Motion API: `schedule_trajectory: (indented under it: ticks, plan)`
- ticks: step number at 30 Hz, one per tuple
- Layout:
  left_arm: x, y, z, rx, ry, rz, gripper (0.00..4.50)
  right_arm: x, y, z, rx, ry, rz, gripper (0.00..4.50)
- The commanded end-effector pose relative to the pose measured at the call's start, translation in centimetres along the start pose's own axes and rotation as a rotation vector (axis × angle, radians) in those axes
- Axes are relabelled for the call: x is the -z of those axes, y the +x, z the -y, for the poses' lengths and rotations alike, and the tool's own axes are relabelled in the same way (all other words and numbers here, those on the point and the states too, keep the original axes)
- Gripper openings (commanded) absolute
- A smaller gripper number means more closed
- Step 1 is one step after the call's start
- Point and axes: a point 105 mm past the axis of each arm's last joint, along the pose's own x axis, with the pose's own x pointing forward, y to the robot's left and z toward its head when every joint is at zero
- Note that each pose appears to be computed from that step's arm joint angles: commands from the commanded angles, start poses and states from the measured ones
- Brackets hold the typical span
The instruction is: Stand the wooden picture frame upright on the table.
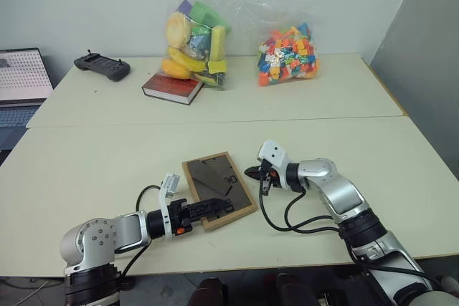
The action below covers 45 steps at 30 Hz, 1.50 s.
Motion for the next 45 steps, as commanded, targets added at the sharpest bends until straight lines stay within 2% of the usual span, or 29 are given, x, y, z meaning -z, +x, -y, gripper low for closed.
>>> schedule_trajectory:
  ticks: [1, 5, 9, 13, 15, 18, 21, 27, 32, 34, 39, 45]
  plan:
    - [0.1, -0.8, 0.7, 0.007, 0.012, -0.012, 3.01, -1.4, -1.2, 2.0, 0.073, -0.008, 0.056, 0.0]
    - [0.5, -0.8, 1.4, 0.007, 0.047, -0.03, 2.15, -3.3, -2.4, 4.1, 0.139, 0.004, 0.12, 0.0]
    - [-1.4, -0.5, 1.0, -0.046, 0.085, 0.017, 1.41, -7.3, -4.3, 6.1, 0.167, 0.022, 0.224, 0.0]
    - [-2.8, -0.5, 2.1, -0.016, 0.159, 0.01, 1.41, -10.4, -5.3, 6.0, 0.101, 0.027, 0.295, 0.0]
    - [-4.4, -0.5, 2.9, -0.002, 0.219, 0.028, 1.41, -12.1, -5.6, 5.2, 0.014, 0.046, 0.343, 0.0]
    - [-7.2, -0.5, 4.7, 0.039, 0.305, 0.081, 1.35, -14.4, -6.3, 3.5, -0.152, 0.104, 0.412, 0.45]
    - [-8.6, -0.5, 5.9, 0.057, 0.384, 0.087, 1.35, -15.0, -6.1, 2.8, -0.213, 0.086, 0.408, 1.23]
    - [-8.3, -0.3, 6.5, 0.074, 0.446, 0.035, 1.35, -15.4, -4.0, 3.1, -0.2, 0.092, 0.403, 2.86]
    - [-8.3, -0.2, 6.7, 0.085, 0.46, 0.026, 1.35, -16.2, -2.5, 1.6, -0.271, 0.055, 0.416, 4.07]
    - [-8.5, -0.1, 6.7, 0.085, 0.462, 0.032, 1.35, -16.1, -1.9, 0.8, -0.296, 0.022, 0.408, 4.38]
    - [-8.3, 0.2, 6.6, 0.083, 0.463, 0.02, 1.35, -15.4, -1.6, -1.7, -0.396, -0.06, 0.383, 4.48]
    - [-7.9, -0.1, 6.4, 0.08, 0.443, 0.024, 1.35, -14.0, -3.6, -4.5, -0.56, -0.027, 0.358, 4.48]
